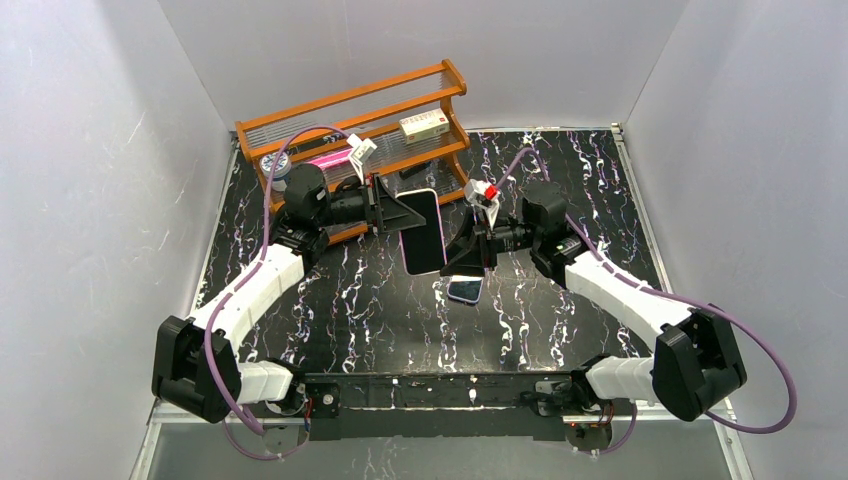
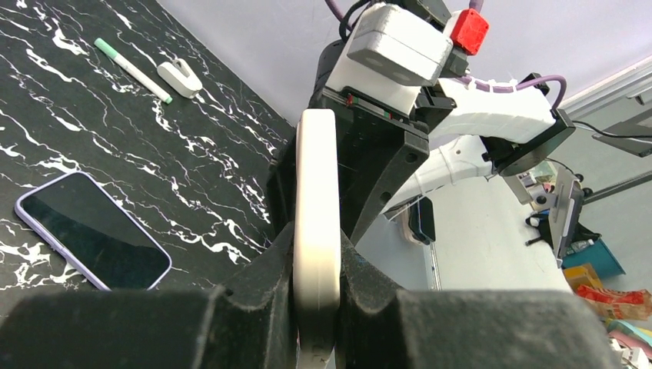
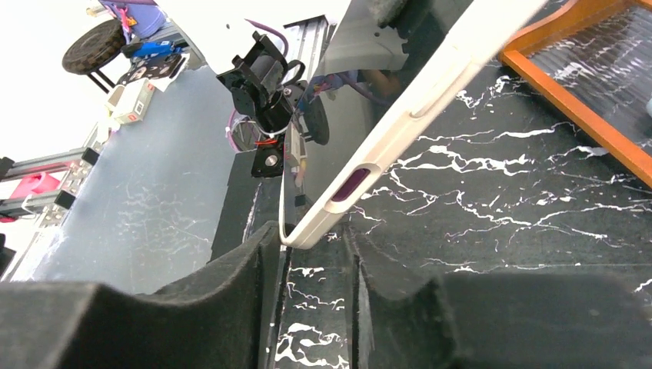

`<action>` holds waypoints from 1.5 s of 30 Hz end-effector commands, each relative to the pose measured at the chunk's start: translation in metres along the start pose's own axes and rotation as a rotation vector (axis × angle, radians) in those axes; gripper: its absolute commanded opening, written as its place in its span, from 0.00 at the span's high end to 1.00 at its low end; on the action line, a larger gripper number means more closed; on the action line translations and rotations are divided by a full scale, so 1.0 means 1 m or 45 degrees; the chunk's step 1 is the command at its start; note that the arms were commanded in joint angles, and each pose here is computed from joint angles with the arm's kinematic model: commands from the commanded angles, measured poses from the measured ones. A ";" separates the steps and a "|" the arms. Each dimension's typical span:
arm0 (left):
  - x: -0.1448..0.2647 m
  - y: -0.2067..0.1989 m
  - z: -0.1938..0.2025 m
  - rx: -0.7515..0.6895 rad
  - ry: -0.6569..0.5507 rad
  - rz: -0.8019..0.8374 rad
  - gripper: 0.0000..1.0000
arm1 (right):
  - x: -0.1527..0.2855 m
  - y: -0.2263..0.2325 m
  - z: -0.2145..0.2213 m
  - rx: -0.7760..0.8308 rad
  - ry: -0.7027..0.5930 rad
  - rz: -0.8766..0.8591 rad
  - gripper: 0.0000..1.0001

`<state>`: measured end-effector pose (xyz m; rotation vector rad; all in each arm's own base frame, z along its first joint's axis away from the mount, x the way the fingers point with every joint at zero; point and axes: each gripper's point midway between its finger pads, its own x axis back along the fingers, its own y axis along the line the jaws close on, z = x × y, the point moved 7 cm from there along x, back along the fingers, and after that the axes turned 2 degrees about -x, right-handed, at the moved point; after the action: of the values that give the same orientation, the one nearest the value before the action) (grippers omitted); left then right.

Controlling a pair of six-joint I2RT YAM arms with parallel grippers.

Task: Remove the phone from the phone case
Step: Remove the phone case from the phone.

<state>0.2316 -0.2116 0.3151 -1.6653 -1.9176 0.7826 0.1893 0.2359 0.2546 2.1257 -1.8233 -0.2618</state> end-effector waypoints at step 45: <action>0.001 -0.026 -0.017 -0.040 -0.124 -0.017 1.00 | 0.004 0.009 -0.015 0.421 -0.045 0.142 0.59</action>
<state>0.2294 -0.2157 0.3244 -1.5639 -1.8702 0.9294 0.2035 0.2404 0.2644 2.2901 -2.1515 0.1899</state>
